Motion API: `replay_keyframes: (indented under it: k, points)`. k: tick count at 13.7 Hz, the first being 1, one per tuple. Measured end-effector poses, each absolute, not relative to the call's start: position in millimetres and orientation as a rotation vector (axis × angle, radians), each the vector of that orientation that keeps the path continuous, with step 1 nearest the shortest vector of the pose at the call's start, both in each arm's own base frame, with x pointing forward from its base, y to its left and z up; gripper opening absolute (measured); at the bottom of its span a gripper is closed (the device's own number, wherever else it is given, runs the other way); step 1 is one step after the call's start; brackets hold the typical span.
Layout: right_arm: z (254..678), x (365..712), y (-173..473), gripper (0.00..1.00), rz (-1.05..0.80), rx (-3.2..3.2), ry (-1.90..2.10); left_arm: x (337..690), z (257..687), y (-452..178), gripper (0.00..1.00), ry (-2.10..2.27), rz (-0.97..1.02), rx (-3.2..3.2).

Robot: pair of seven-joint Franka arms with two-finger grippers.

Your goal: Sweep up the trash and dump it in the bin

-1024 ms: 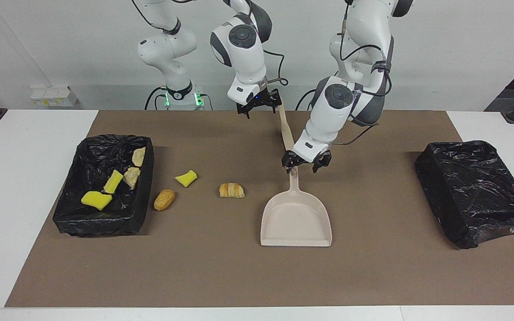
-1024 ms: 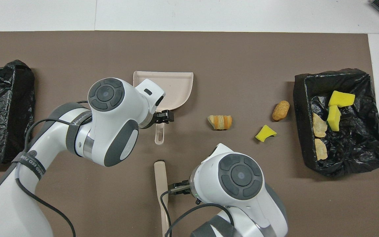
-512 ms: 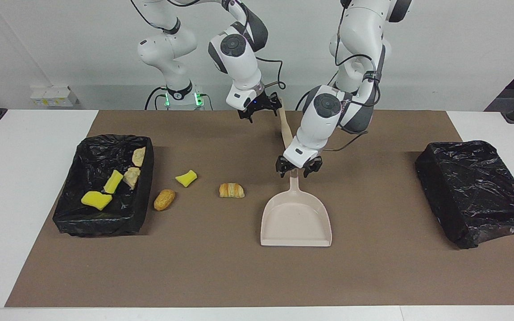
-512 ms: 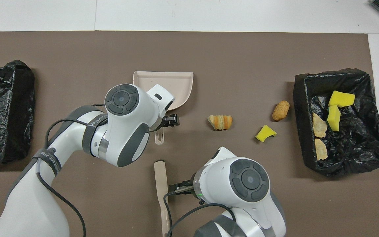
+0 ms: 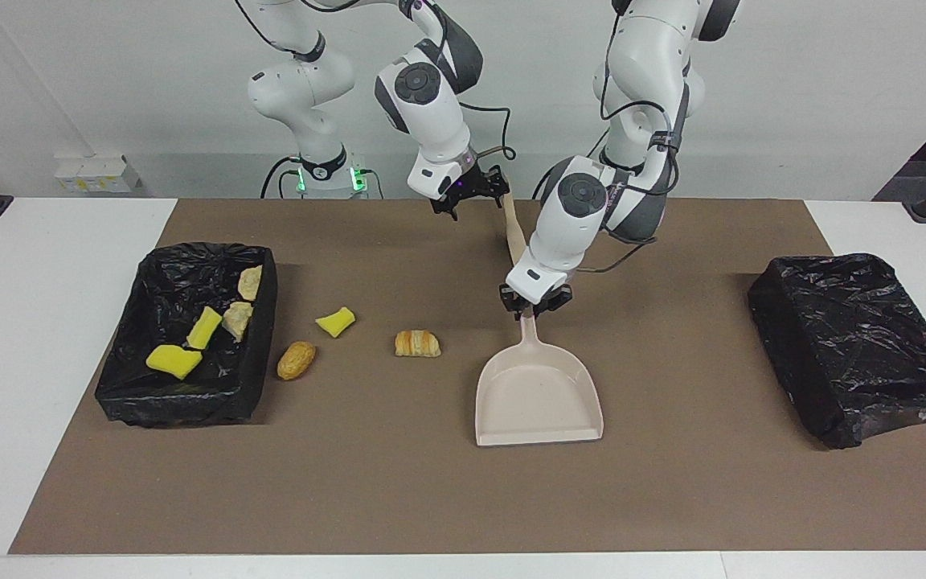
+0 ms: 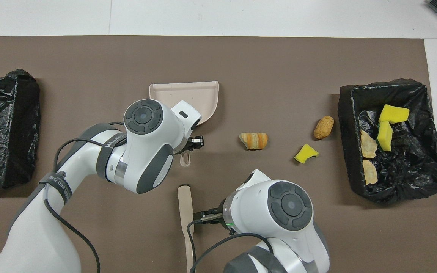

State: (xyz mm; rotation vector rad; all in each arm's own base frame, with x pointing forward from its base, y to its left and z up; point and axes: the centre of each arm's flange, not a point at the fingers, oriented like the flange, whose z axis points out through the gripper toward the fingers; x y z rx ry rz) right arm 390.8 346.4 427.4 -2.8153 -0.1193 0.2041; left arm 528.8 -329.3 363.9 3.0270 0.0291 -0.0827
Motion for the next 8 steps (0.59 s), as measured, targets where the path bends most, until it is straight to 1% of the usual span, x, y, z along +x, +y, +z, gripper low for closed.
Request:
replay_keyframes:
  k: [2, 4, 6, 8]
  points:
    - [415.5, 390.4, 355.0, 1.00, 0.184, -2.801, -0.107, 542.2, 385.9, -306.7, 0.31, 0.086, -0.076, 3.029]
    - [394.6, 382.6, 374.1, 1.00, 0.187, -2.798, -0.118, 561.9, 405.2, -280.5, 0.31, 0.150, -0.038, 3.030]
    - [375.2, 364.2, 401.5, 1.00, 0.201, -2.809, -0.113, 581.7, 415.1, -248.1, 0.31, 0.188, -0.015, 3.076]
    - [366.3, 341.1, 423.1, 1.00, 0.239, -2.823, -0.101, 598.5, 413.0, -215.3, 0.31, 0.185, -0.010, 3.092]
